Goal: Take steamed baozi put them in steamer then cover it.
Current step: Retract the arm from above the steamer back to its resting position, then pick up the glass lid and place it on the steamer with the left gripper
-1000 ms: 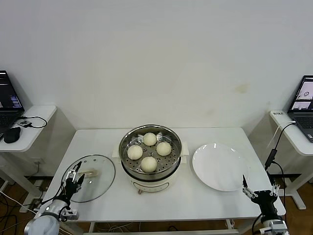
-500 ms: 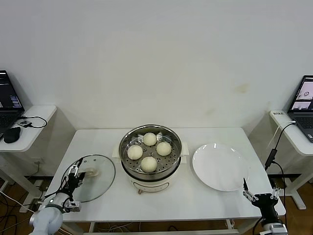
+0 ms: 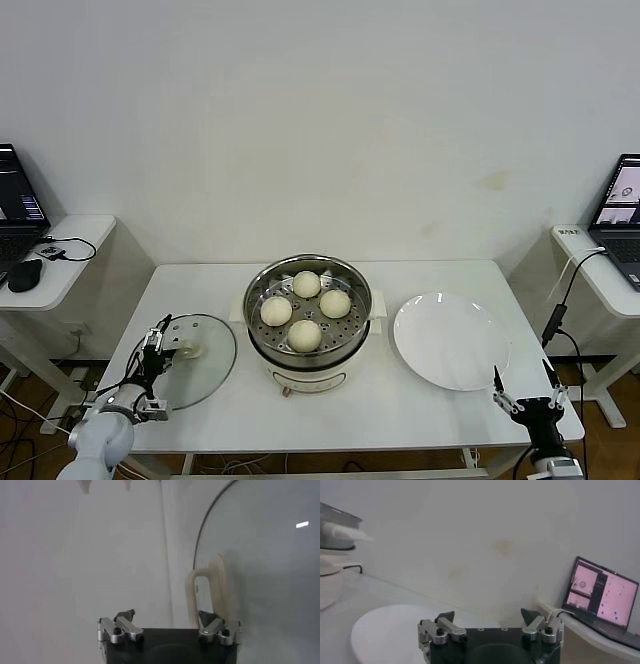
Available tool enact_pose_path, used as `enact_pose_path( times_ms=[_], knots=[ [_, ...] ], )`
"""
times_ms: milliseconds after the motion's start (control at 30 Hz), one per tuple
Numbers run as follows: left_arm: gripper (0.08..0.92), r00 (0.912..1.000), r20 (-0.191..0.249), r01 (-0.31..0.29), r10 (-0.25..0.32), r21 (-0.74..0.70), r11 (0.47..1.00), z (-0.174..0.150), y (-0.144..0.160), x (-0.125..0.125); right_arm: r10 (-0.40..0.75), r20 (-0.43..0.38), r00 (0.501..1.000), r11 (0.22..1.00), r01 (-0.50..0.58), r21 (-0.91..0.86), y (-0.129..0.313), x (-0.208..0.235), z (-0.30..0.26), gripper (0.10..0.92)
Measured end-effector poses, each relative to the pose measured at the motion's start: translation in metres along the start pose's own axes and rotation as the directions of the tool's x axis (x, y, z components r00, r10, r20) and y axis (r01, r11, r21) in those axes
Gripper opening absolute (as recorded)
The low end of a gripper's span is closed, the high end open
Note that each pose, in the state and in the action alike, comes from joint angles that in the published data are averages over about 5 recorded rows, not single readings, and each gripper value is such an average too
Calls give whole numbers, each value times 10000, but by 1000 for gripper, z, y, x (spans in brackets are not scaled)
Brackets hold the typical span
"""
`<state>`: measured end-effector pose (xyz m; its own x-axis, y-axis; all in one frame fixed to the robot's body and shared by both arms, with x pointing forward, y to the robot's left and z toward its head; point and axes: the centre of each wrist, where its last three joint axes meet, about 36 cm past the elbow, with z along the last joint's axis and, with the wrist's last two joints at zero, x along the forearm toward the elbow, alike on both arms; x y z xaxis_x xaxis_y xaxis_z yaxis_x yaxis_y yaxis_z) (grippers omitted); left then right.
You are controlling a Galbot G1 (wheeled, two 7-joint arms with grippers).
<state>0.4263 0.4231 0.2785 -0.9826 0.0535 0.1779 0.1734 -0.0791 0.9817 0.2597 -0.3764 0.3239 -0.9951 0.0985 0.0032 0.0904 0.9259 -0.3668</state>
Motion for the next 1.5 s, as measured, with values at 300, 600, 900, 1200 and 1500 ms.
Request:
enact_pose_path(
  times_ms=[300, 600, 900, 1200, 1500],
  knots=[
    [689, 9999, -65, -102, 103, 231, 9997, 0, -6, -5, -28, -52, 10000, 10000, 28, 1, 1, 1, 2, 823],
    [429, 9996, -47, -294, 296, 359, 9989, -1, -7, -6, -132, -97, 9999, 9999, 131, -35, 6, 1, 3, 823],
    [179, 9993, -111, -351, 358, 562, 9978, -1, -13, -7, -188, -119, 9998, 9998, 187, -60, 9, 2, 4, 823],
    [149, 9998, -209, -50, 68, 830, 9965, -4, -21, -2, -263, -126, 9996, 9996, 262, -85, 12, 2, 5, 823],
    [148, 9942, -539, 975, -932, 833, 9917, -6, -8, 14, -361, -51, 9993, 9993, 360, -106, 17, -1, 4, 823]
  ],
)
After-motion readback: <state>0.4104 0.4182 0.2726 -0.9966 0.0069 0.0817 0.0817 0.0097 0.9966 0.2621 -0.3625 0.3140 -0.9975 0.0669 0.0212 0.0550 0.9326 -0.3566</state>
